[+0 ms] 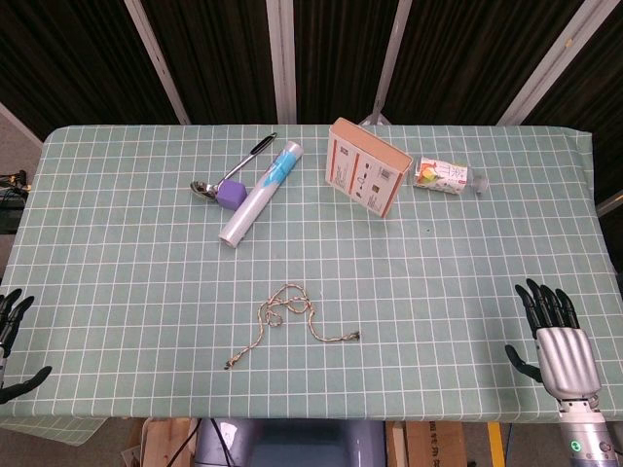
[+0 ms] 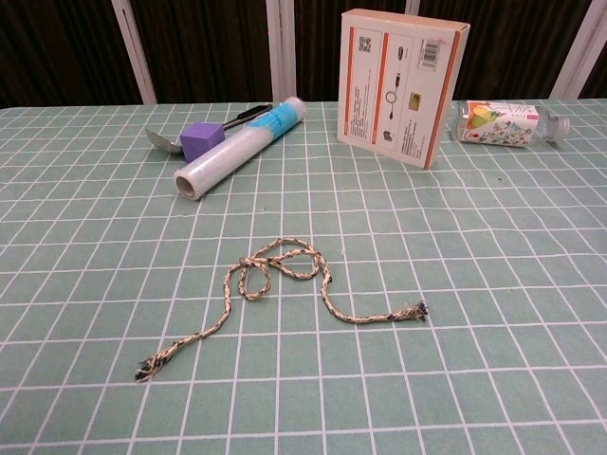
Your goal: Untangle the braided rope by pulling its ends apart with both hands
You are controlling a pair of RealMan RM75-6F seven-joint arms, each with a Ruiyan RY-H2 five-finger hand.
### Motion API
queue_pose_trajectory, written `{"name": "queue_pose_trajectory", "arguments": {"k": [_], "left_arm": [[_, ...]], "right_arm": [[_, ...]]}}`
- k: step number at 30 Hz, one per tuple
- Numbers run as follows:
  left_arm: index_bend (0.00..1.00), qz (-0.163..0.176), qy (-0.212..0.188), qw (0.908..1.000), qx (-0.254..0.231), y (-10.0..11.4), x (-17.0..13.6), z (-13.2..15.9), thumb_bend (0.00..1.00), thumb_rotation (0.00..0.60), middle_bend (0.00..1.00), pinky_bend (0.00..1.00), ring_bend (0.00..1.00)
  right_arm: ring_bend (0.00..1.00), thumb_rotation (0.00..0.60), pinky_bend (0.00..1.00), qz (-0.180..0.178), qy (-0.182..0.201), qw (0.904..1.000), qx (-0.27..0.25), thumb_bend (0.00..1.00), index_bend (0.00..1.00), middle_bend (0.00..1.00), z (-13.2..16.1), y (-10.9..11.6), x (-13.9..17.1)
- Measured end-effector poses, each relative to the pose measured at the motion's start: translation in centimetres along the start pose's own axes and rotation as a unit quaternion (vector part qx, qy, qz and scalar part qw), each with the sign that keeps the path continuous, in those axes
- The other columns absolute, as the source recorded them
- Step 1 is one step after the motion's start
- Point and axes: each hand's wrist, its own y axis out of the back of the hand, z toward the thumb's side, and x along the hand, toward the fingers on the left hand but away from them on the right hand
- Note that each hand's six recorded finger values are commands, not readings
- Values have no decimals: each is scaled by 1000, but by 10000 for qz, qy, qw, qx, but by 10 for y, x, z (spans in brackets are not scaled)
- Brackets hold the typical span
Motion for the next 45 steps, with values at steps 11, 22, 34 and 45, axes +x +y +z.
{"name": "queue_pose_trajectory", "arguments": {"k": [11,22,34,45], "left_arm": [[9,-8,1,10000,-2,0,-1,0,21,600,0,0,0],[9,36,-15,10000,-21,1,1,1,23,600,0,0,0],[9,32,-9,10000,25,-1,3,2,24,600,0,0,0],[9,-8,-1,10000,25,-2,4,2,24,600,0,0,0]], "right_arm": [[0,600,0,-13,149,9997,-168,289,0,0,9,1,0],[0,600,0,438,477,9923,-1054,288,163,0,42,-7,-14],[0,600,0,893,1034,9752,-1744,288,377,87,120,-35,-48],[0,600,0,1399,1319,9614,-1969,287,424,113,186,-81,-53]]}}
